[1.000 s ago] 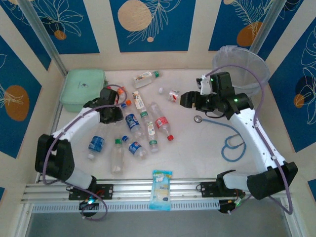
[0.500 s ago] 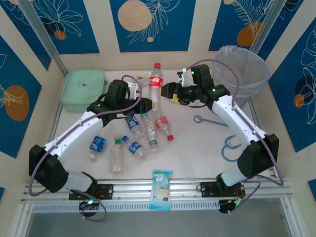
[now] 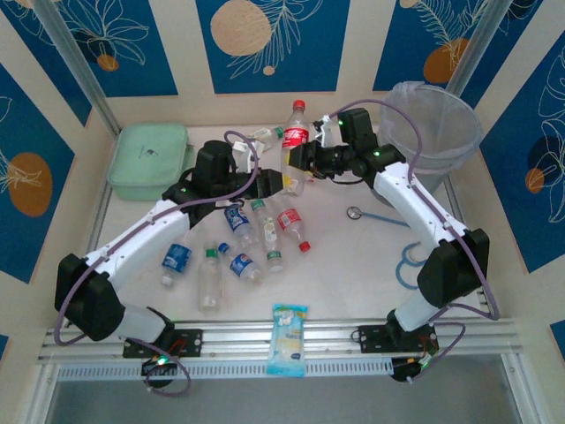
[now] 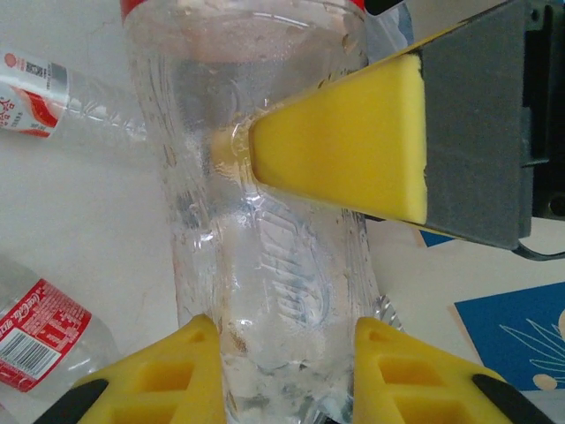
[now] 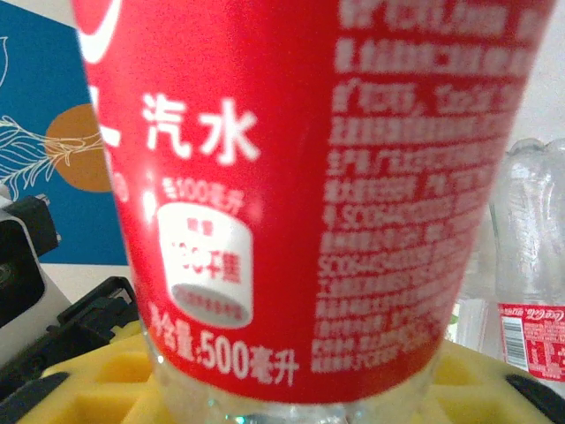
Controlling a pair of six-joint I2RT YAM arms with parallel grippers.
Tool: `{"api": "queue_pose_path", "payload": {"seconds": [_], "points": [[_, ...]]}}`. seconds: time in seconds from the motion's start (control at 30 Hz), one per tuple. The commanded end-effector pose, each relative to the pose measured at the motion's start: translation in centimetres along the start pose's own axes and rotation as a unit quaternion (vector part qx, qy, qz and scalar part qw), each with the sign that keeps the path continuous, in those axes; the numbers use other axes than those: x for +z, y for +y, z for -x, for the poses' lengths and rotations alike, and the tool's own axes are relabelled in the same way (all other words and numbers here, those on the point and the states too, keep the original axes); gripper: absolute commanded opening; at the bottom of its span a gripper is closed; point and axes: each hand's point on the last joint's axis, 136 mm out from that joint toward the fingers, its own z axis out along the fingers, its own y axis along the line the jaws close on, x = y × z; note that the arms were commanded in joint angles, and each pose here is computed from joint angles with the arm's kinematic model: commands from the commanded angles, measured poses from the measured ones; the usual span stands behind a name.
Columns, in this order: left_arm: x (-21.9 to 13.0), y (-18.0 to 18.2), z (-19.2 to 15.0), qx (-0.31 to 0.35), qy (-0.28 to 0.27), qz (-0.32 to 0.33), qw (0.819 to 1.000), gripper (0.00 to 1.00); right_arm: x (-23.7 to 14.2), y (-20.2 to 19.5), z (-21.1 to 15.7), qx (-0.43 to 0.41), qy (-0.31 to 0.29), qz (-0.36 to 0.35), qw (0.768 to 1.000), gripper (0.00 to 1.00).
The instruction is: Put the plastic bottles in the bin
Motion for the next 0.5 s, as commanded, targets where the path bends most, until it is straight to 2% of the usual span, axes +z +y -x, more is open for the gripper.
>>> {"api": "queue_pose_path", "payload": {"seconds": [0.0,0.13,0.2,0.33,0.47], "points": [[0.5,-1.0,-0.7,0.003,0.013,-0.028,1.000,0.36,-2.8,1.2,2.1,-0.029,-0.035,-0.004,0.999,0.42],[0.5,-0.5,-0.3,-0.012,0.003,-0.024,1.000,0.62,-6.7,0.8,4.4,-0.052,-0.089,-0.040,0.994,0.36],[0.3,0.4,-0.4,-0.022,0.003,-0.005,1.000,0.70,-9.4,0.1,5.6,-0.065,-0.120,-0.080,0.987,0.35],[-1.2,4.4,-1.0,-0.035,0.007,0.095,0.995,0.74,-16.5,-2.5,8.1,-0.091,-0.194,-0.203,0.955,0.27],[-4.5,8.8,-2.0,-0.005,0.030,0.241,0.970,0.74,-23.3,-4.8,10.5,-0.094,-0.270,-0.292,0.913,0.11]]}}
